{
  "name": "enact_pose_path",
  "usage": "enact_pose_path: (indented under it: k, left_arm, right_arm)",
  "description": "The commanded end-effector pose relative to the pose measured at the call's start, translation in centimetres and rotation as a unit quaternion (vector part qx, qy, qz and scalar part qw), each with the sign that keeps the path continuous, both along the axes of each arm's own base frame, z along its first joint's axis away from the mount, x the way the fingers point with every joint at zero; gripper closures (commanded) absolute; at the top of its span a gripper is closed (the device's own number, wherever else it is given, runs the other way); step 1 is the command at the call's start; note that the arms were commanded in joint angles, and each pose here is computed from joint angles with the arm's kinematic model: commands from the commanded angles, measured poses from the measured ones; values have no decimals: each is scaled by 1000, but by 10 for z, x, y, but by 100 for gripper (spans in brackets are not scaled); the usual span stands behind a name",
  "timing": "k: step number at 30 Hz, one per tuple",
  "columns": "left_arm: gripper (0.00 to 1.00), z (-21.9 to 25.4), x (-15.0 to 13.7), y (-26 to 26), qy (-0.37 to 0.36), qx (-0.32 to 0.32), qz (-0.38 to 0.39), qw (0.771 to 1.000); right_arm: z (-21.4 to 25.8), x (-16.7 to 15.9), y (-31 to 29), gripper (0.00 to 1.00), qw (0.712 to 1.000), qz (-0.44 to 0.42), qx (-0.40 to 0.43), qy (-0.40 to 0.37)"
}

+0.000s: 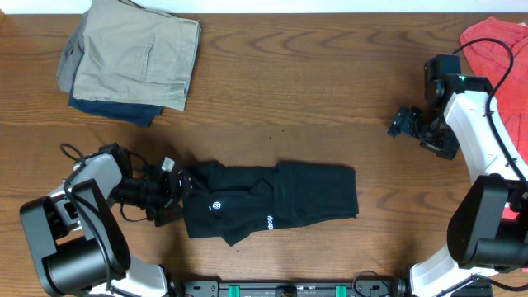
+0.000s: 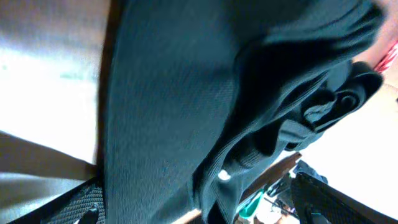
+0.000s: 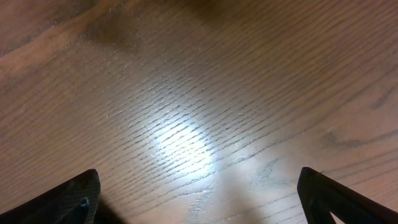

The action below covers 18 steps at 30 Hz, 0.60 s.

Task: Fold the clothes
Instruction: 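Grasp the strip's left end with the left gripper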

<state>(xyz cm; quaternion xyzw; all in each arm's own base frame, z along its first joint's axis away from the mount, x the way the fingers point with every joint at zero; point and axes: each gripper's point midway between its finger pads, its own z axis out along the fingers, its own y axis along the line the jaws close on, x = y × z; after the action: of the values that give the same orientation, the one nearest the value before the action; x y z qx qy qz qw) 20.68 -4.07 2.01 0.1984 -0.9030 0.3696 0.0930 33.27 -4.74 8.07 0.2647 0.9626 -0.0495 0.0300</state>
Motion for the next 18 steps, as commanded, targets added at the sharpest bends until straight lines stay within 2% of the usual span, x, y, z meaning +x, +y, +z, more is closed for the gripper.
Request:
enact_pose_path:
  k: [1,9,18]
  left_arm:
    - [6,-16,-17,7,28,34,-28,999]
    - [6,-14,-11,-1,13,23,-34,999]
    - [6,-15,-2,-27,-15,17,-74,997]
  right_arm:
    - [8,4,-2,1,1000,-8,-3,-13]
    - [8,4,-2,1,1000,-8,-3,-13]
    - [8,4,-2,1,1000,-8,-3,-13]
